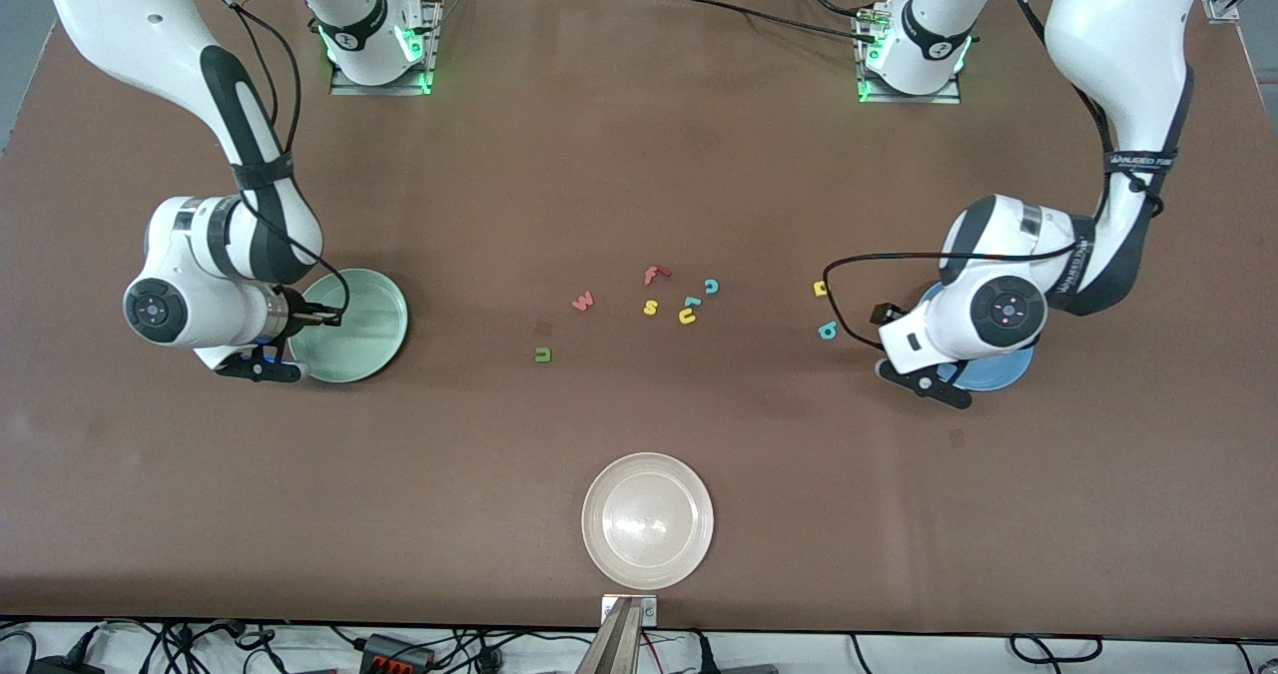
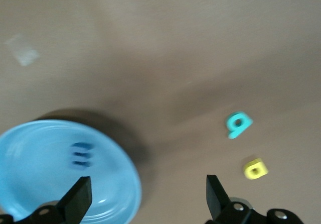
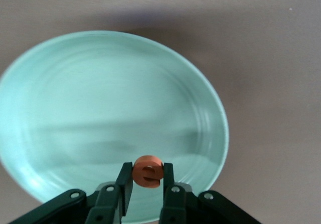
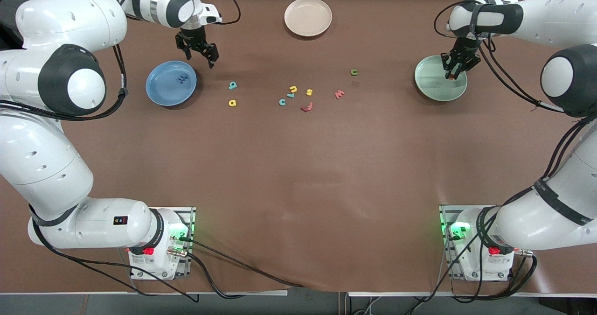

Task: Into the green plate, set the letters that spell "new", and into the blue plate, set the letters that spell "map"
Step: 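Reach the right gripper to the green n while the left gripper reaches the b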

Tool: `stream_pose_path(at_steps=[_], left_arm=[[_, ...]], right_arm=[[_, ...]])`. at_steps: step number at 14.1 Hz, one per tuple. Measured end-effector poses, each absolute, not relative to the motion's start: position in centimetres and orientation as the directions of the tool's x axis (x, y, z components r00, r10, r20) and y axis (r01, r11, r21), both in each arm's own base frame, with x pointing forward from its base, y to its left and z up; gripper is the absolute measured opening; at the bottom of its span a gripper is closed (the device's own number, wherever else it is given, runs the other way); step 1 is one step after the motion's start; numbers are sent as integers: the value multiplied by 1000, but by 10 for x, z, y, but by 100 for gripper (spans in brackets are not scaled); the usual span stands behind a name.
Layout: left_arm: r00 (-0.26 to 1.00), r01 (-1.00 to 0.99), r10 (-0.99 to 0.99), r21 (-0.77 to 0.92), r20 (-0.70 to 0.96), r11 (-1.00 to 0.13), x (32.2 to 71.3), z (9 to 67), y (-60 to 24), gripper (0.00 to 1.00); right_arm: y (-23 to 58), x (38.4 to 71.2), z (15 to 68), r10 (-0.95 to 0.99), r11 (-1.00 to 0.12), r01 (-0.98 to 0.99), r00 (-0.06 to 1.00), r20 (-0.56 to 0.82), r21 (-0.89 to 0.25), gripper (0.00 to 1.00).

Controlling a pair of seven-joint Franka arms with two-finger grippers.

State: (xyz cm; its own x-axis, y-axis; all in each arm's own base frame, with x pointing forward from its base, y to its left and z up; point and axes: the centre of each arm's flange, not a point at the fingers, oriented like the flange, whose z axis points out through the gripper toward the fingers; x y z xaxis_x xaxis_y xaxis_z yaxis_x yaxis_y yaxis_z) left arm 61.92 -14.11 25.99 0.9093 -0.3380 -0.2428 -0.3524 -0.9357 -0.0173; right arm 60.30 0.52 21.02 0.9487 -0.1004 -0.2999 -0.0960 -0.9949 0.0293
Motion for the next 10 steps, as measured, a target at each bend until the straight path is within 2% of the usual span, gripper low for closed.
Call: stream_pose_path(at_steps=[4, 7, 10], left_arm=[[925, -326, -317, -8, -211, -945, 613, 243, -183, 100], [929, -323, -317, -1, -188, -946, 606, 228, -208, 100], [937, -309, -306, 12, -170, -951, 597, 204, -215, 100]], right_arm=[[7, 606, 192, -97, -995, -92, 957, -275, 31, 31], [11, 612, 195, -90, -996, -86, 965, -246, 27, 58], [51, 628, 233, -27, -1000, -27, 984, -175, 4, 89]])
